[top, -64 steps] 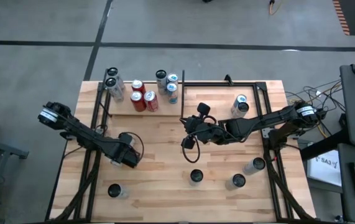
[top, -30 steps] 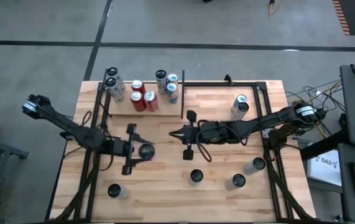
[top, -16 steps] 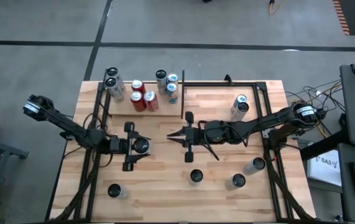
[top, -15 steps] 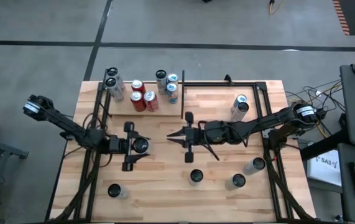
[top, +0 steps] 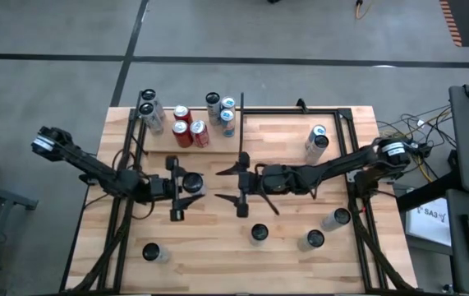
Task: Place canned beverage on shelf
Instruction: Put the middle left white and yellow soda can on the shelf
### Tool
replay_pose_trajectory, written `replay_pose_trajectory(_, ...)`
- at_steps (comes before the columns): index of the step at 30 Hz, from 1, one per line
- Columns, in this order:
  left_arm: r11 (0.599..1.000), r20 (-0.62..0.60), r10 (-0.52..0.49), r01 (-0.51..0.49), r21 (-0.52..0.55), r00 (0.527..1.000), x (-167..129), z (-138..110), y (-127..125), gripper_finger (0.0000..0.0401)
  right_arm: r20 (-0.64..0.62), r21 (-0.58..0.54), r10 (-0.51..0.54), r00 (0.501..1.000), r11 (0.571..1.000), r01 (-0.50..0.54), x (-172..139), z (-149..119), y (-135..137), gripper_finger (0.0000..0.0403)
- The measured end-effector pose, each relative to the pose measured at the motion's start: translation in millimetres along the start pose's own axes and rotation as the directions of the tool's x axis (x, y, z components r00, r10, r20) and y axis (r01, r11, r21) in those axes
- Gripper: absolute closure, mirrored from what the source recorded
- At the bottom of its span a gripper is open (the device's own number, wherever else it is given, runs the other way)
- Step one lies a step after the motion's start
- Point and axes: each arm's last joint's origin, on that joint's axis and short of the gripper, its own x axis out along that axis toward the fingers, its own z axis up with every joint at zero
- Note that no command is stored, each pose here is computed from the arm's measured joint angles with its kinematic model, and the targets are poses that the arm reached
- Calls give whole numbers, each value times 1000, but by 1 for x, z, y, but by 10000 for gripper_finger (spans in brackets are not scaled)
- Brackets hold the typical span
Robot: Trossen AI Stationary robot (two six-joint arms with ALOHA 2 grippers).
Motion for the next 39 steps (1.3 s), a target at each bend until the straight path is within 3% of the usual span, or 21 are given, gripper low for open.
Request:
replay_pose_trajectory(3, 1000, 2, 5, -5, 7, 1000, 6, 2, -2, 164, -16, -36, -36, 999, 999, 35, 6, -8, 1, 82)
replay_pose_trajectory(7, 1000, -15, 9, -9, 23, 1000, 11, -1, -4, 164, -29, -71, -9, 1000, 997, 7, 12, -13, 4, 62)
replay_pose_trajectory(12, 998, -47, 39, -37, 45, 998, 16, -7, -5, 164, -19, -80, 28, 999, 996, -29, 12, -12, 5, 67)
replay_pose_trajectory(32, 996, -61, 56, -51, 76, 997, 54, -8, -18, 163, 49, -83, 11, 999, 997, -7, 20, -11, 1, 77)
replay_pose_trajectory(35, 996, -62, 62, -57, 75, 996, 55, -7, -19, 155, 52, -82, 11, 999, 997, -7, 20, -11, 1, 101)
replay_pose_trajectory(39, 996, -65, 66, -62, 61, 996, 54, -5, -17, 125, 45, -75, 7, 999, 997, -3, 20, -11, 1, 170)
